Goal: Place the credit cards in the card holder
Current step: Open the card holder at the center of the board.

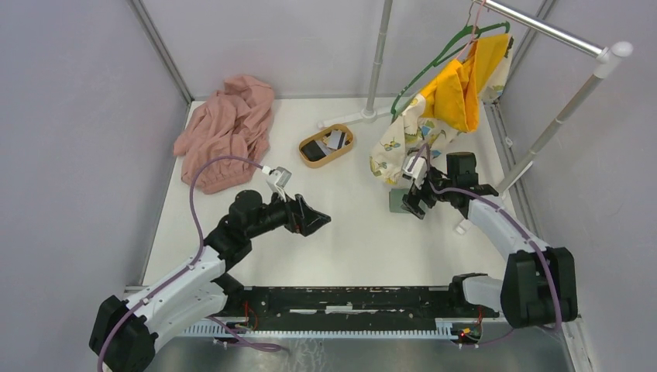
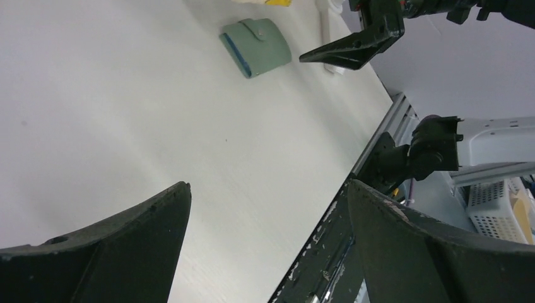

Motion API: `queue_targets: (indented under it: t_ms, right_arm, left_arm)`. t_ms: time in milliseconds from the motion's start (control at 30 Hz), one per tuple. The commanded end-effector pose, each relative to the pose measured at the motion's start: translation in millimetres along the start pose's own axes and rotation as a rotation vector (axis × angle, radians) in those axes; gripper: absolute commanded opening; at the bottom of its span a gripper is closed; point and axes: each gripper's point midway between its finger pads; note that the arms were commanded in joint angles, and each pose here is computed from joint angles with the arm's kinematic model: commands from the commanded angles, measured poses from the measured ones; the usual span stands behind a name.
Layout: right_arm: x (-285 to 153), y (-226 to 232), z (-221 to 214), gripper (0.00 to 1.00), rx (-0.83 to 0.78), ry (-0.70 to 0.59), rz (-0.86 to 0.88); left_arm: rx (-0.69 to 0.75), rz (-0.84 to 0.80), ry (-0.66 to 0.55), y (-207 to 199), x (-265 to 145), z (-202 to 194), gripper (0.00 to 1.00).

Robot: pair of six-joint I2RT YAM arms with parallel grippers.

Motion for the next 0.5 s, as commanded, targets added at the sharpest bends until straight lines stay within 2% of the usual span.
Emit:
queue_targets:
  t_ms: [0,167,467]
  right_arm:
    - [-5,-37,-9,0.98,0.002,0.063,-0.091]
    - [-7,-57,-24,0.98,0.098,0.086,-0.108]
    - [-5,-55,-53,0.98,0.244,0.107,-0.03]
  left_arm:
    - [0.023,0.011,-0.168,0,-6,25,0.98]
    - [0.017,0.023,-0.206,5,-19,15,0.98]
    - [-0.029,0.042,-0.235,17,-31,-7,0.96]
Point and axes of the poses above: each gripper's point midway between its finger pads, its own x axis out along the fingers, its own y axis along the line the jaws close on, z = x × y, and after that the axes turned 2 degrees about x, right-handed
